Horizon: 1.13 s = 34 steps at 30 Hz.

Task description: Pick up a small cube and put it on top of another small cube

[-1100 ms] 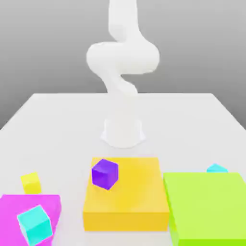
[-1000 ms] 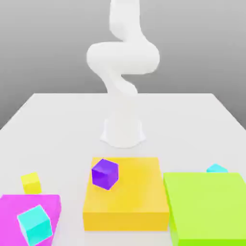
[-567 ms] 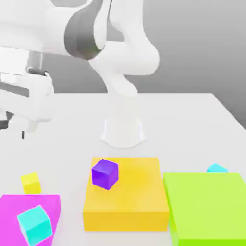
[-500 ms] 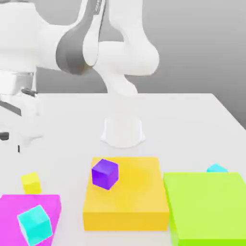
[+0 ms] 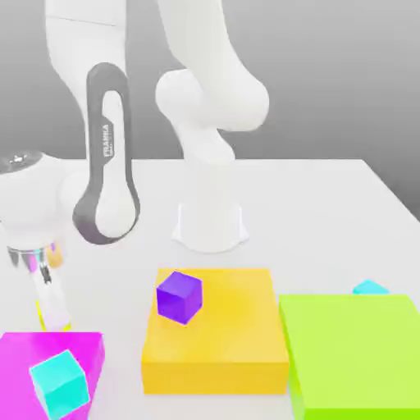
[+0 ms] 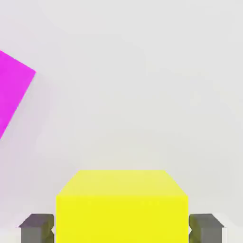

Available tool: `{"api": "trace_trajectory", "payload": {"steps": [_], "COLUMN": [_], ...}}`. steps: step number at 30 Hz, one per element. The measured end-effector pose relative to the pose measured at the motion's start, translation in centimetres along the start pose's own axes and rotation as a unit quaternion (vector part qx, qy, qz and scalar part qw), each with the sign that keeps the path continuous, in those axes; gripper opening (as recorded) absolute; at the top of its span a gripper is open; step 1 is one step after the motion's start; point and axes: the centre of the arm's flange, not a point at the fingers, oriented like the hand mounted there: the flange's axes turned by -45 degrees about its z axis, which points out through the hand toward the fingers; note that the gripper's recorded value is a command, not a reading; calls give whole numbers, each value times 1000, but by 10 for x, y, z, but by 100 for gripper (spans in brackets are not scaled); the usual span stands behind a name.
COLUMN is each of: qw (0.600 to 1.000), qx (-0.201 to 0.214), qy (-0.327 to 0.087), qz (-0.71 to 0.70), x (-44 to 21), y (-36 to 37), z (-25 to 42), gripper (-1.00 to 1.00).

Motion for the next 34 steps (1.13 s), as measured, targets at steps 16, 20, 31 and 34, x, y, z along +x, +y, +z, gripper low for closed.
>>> {"api": "trace_trajectory", "payload": {"steps": [16, 20, 31, 34], "qw": [1000, 999, 998, 998], "qx": [10, 10, 1, 1], "qy": [-5, -6, 0, 0], "qz": [21, 41, 67, 67], "x": [-62, -108, -184, -184], "y": [-84, -116, -147, -147], "z": [-121, -153, -129, -129], "gripper": [-100, -100, 100, 100]}}
